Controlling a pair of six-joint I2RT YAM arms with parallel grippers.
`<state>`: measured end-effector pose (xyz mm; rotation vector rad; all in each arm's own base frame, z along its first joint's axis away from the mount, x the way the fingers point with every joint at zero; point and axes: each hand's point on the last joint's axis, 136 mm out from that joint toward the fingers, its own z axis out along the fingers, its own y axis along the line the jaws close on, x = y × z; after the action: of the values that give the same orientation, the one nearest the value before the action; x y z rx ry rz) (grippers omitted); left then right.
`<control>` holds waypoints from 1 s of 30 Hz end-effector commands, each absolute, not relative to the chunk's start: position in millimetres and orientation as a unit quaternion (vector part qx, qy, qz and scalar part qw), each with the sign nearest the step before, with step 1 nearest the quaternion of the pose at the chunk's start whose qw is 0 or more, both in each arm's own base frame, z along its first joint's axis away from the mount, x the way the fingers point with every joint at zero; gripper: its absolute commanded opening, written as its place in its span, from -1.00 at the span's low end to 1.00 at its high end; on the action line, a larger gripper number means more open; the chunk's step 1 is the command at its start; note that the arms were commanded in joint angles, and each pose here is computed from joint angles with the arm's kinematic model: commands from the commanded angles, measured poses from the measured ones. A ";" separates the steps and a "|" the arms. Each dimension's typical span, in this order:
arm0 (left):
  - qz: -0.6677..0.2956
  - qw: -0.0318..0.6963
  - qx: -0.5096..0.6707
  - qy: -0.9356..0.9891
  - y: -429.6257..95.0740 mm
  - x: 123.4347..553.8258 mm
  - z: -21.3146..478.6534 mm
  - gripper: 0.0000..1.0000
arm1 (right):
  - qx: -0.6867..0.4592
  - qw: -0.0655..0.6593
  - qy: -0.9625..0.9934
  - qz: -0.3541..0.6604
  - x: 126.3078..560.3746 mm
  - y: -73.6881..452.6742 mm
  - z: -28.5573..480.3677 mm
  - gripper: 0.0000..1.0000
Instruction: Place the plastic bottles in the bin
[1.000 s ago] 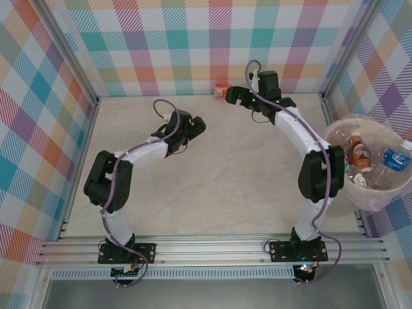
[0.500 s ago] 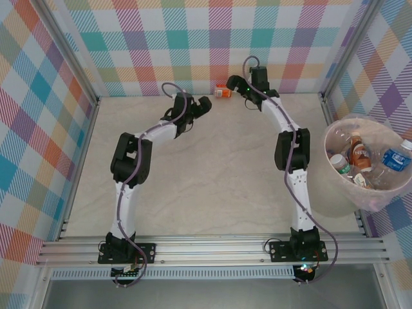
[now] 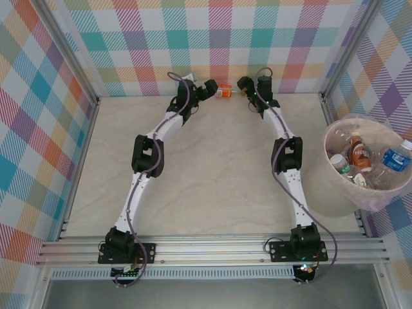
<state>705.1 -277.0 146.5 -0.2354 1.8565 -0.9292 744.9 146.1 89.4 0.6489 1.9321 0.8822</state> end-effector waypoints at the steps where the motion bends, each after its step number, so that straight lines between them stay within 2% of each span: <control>1: -0.399 0.503 -0.105 0.760 -270.7 714.7 133.0 0.99 | 0.282 0.450 0.742 0.410 754.3 150.0 78.3 1.00; 5: -0.407 0.513 -0.108 0.748 -267.9 721.5 123.7 0.99 | 0.276 0.462 0.725 0.430 757.4 153.4 74.5 0.99; 12: -0.421 0.500 -0.114 0.748 -251.5 726.8 116.7 1.00 | 0.178 0.493 0.715 0.463 748.0 198.5 110.2 1.00; 21: -0.414 0.472 -0.119 0.769 -228.9 727.6 110.9 0.99 | 0.081 0.463 0.727 0.500 718.2 265.0 137.5 1.00; 25: -0.376 0.452 -0.153 0.794 -214.2 725.0 109.2 1.00 | 0.022 0.433 0.740 0.513 695.6 297.4 149.3 1.00; 30: -0.300 0.412 -0.268 0.817 -168.4 715.2 99.8 1.00 | -0.035 0.411 0.740 0.531 670.0 333.2 161.6 0.99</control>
<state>723.7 -208.7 85.2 -0.4732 2.0023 -0.8778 690.6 310.1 96.6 0.1004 1.9363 1.2812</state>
